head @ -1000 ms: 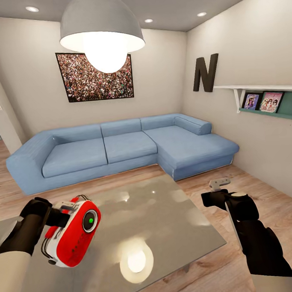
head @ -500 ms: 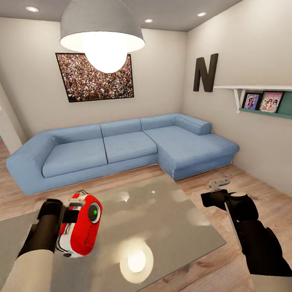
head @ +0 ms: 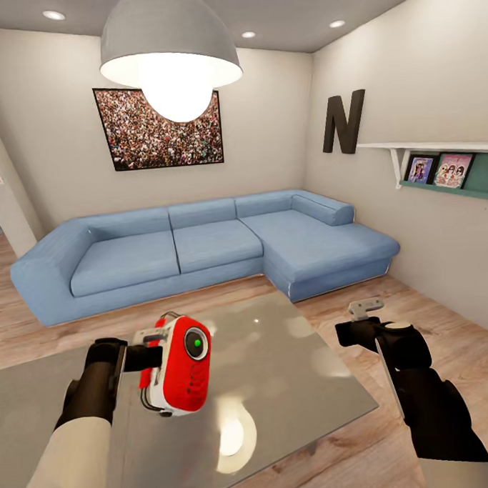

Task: Turn on the radio receiver that's on the table in the living room.

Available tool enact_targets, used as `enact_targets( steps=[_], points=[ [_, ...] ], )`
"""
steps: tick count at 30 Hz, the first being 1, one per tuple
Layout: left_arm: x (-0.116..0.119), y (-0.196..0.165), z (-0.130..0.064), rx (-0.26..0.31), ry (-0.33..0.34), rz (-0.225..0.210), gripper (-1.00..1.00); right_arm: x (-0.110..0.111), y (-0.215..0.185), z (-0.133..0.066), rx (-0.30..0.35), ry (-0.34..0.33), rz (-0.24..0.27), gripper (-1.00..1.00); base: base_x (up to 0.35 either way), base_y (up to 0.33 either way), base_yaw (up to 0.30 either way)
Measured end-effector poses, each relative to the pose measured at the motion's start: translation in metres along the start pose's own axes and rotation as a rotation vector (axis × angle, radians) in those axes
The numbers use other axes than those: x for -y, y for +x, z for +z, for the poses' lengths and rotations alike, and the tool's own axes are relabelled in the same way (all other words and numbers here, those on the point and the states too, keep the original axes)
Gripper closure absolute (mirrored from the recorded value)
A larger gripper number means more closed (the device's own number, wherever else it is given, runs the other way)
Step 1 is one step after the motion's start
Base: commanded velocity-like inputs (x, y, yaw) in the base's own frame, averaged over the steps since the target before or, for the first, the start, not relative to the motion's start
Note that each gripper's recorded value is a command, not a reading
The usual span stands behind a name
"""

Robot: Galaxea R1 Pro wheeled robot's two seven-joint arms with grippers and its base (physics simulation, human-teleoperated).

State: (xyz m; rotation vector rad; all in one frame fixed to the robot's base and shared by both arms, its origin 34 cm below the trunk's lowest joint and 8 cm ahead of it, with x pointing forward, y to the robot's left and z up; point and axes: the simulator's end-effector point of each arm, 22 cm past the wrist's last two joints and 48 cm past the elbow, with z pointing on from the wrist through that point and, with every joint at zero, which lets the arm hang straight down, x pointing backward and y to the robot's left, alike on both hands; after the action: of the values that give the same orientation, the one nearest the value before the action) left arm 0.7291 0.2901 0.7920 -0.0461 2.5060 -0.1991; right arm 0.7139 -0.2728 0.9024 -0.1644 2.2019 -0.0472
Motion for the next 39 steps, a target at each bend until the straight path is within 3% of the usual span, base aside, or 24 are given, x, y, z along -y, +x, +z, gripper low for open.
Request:
enact_targets(
  steps=[4, 6, 7, 8, 9, 12, 14, 20, 30, 35, 39],
  points=[
    [-0.002, 0.002, 0.002, -0.003, -0.001, 0.000, 1.00, 0.000, 0.000, 0.000, 0.000, 0.000, 0.000, 1.00, 0.000, 0.000, 0.000],
    [-0.010, -0.002, 0.002, 0.018, -0.037, 0.010, 1.00, 0.000, 0.000, 0.000, 0.000, 0.000, 0.000, 1.00, 0.000, 0.000, 0.000],
    [-0.025, -0.008, 0.002, 0.048, -0.112, -0.006, 1.00, 0.000, 0.000, 0.000, 0.000, 0.000, 0.000, 1.00, 0.000, 0.000, 0.000],
    [-0.050, -0.013, -0.004, 0.063, -0.229, 0.036, 1.00, 0.000, 0.000, 0.000, 0.000, 0.000, 0.000, 1.00, 0.000, 0.000, 0.000],
    [-0.065, -0.014, -0.008, 0.065, -0.302, 0.051, 1.00, 0.000, 0.000, 0.000, 0.000, 0.000, 0.000, 1.00, 0.000, 0.000, 0.000],
    [-0.066, -0.017, -0.009, 0.082, -0.314, 0.013, 1.00, 0.000, 0.000, 0.000, -0.001, 0.000, 0.000, 1.00, 0.000, 0.000, 0.000],
    [-0.077, -0.019, -0.014, 0.086, -0.367, 0.029, 1.00, 0.000, 0.000, 0.000, -0.001, -0.001, 0.000, 1.00, 0.000, 0.000, 0.000],
    [-0.099, -0.021, -0.030, 0.098, -0.550, 0.013, 1.00, 0.000, 0.000, 0.000, -0.001, 0.000, 0.000, 1.00, 0.000, 0.000, 0.000],
    [-0.091, -0.034, -0.039, 0.134, -0.560, 0.007, 1.00, -0.001, 0.003, 0.002, -0.008, -0.002, 0.000, 1.00, 0.000, 0.000, 0.000],
    [-0.077, -0.018, -0.037, 0.035, -0.542, 0.009, 1.00, -0.001, 0.003, 0.002, -0.008, -0.002, 0.000, 1.00, 0.000, 0.000, 0.000],
    [-0.058, -0.014, -0.033, -0.011, -0.525, 0.058, 1.00, -0.001, 0.003, 0.002, -0.008, -0.002, -0.001, 1.00, 0.000, 0.000, 0.000]
  ],
)
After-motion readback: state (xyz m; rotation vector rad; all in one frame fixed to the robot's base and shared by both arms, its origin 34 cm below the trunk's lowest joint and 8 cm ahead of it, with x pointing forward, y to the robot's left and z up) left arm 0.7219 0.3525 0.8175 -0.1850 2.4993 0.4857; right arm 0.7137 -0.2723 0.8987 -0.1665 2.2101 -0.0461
